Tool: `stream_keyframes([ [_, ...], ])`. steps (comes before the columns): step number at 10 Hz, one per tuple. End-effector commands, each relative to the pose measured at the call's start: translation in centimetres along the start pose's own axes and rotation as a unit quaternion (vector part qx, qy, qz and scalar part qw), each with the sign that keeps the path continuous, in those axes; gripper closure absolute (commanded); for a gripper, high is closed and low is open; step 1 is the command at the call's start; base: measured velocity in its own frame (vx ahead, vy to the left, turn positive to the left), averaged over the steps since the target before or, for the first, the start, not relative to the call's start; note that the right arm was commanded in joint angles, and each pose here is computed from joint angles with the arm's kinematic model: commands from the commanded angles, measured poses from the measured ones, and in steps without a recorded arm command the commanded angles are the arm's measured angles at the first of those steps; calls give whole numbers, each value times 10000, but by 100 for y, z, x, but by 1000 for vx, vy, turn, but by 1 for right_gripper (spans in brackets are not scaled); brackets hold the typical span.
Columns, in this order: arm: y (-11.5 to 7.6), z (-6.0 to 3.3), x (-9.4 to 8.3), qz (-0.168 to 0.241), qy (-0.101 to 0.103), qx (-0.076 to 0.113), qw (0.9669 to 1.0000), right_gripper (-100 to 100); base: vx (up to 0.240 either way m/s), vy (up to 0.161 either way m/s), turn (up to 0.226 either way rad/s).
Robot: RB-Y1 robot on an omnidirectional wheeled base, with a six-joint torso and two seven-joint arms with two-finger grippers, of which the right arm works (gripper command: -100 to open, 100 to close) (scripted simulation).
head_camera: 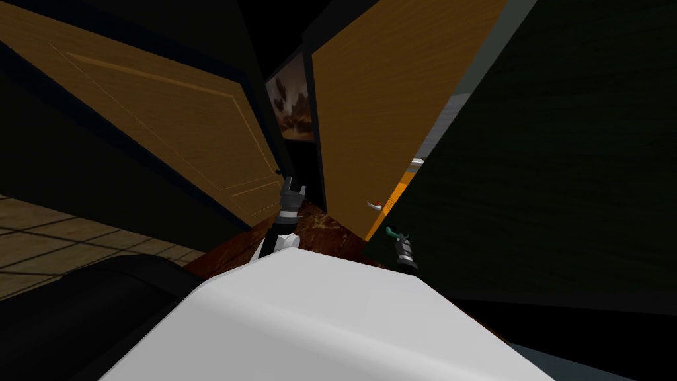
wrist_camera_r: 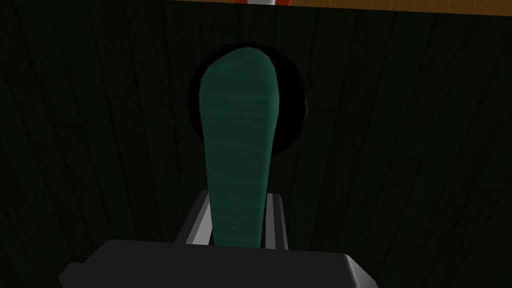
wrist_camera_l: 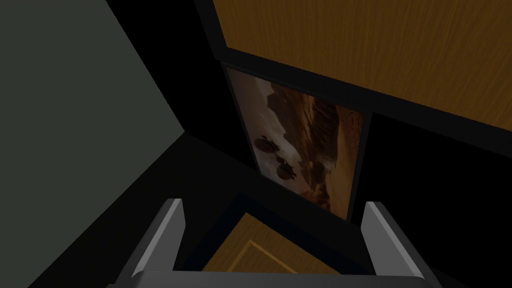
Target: Pull the door open
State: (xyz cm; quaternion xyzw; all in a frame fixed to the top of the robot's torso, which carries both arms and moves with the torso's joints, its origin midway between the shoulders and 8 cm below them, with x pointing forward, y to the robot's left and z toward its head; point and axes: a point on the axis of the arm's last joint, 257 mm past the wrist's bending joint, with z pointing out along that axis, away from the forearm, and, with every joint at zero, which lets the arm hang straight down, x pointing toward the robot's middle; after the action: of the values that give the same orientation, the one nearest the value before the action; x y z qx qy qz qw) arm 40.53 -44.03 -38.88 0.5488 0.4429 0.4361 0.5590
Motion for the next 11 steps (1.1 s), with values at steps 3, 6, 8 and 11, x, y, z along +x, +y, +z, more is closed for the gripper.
stream_keyframes([
  [3, -37, -143, -11, 63, 208, 23, 9998, 100, -197, 18, 174],
  [6, -31, -266, -115, 79, 363, 21, 9993, 100, -254, -53, 194],
  [8, -48, -366, -178, 50, 394, 45, 9992, 100, -139, -30, 90],
  [11, -38, -525, -205, 57, 584, 24, 9983, 100, -229, -53, 163],
])
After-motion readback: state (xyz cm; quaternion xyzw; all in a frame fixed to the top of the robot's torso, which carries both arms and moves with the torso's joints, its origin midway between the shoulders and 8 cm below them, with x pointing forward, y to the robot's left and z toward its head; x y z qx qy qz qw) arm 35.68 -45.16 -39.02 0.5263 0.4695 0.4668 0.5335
